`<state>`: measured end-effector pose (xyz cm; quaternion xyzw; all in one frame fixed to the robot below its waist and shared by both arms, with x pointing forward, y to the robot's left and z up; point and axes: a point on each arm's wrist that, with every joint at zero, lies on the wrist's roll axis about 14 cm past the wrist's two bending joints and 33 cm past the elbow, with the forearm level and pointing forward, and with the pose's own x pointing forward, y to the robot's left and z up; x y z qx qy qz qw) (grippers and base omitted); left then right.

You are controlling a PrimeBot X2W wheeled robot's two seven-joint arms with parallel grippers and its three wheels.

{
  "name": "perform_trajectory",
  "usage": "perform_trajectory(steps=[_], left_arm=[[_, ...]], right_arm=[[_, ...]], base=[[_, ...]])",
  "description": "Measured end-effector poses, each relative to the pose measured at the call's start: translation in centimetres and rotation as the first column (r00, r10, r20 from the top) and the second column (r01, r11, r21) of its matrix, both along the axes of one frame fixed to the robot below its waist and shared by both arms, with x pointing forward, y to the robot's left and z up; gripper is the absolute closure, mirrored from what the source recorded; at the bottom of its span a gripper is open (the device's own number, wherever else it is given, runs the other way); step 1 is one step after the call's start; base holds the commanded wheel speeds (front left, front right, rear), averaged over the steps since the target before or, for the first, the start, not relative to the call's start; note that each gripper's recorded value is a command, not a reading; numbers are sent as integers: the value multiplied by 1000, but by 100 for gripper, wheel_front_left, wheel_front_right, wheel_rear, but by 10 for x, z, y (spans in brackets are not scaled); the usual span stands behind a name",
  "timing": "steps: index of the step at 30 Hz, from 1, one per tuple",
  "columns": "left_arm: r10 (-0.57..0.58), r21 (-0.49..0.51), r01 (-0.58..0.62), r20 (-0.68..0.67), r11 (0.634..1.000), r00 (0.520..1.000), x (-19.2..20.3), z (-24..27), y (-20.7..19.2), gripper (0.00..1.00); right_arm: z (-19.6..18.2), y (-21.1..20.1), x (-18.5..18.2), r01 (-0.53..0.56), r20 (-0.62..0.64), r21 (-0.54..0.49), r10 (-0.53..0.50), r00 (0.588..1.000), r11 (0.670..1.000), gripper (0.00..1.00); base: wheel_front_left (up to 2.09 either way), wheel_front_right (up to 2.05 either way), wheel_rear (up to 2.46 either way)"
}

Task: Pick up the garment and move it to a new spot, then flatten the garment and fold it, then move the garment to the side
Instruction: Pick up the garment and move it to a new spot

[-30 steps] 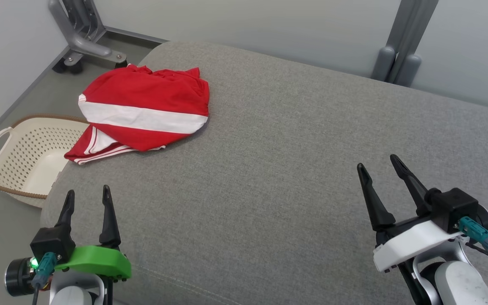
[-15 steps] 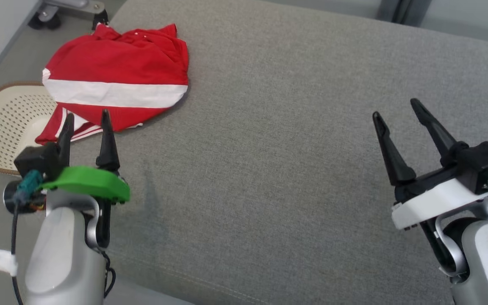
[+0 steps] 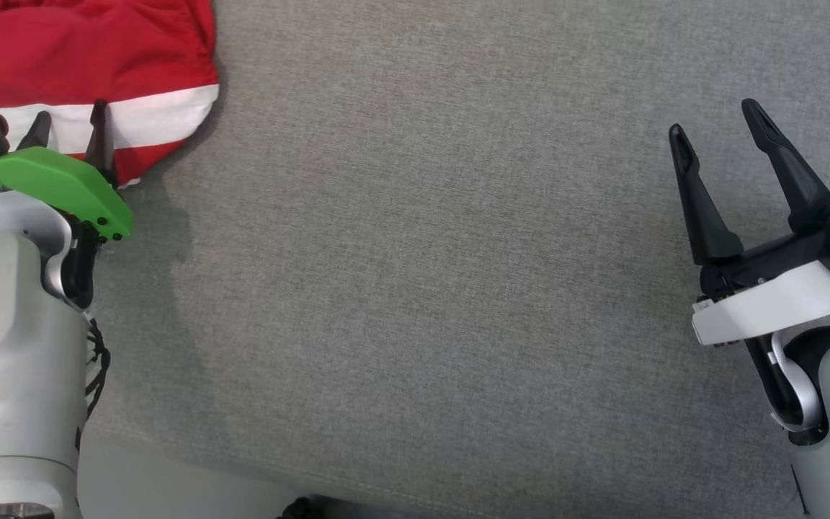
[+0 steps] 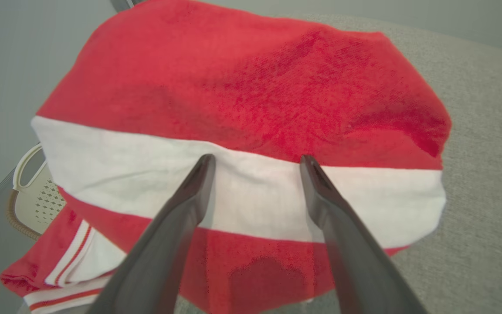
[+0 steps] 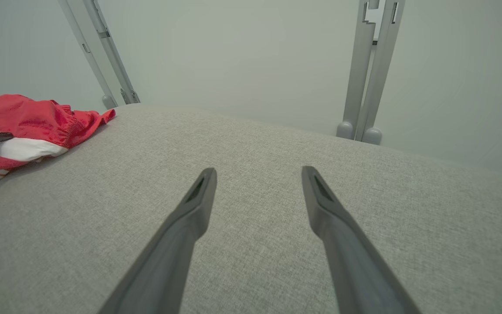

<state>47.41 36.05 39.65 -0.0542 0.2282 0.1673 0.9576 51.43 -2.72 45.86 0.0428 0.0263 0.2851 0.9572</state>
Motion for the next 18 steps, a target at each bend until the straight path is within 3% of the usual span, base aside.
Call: perform_trajectory(steps=[4,5,6,7,18], left_arm=[[-11,-27,9,-93,1000,996,6,-26,-4,0],[-13,-36,9,-100,999,995,7,-30,-5,33],[-17,-39,13,-100,999,995,10,-32,-7,89],[-23,-40,19,-98,999,995,12,-33,-9,100],[-17,74,5,160,997,987,12,38,16,100]], right_arm=[[-13,-14,1,36,-27,-14,-36,999,999,0],[-15,-17,1,43,-30,-16,-44,999,999,0],[-17,-20,1,51,-34,-20,-51,998,999,0],[-17,-22,1,57,-34,-23,-58,998,998,0],[13,-23,-12,72,19,-2,-72,997,997,0]], base=[[0,0,0],[0,0,0],[0,0,0],[0,0,0],[0,0,0]])
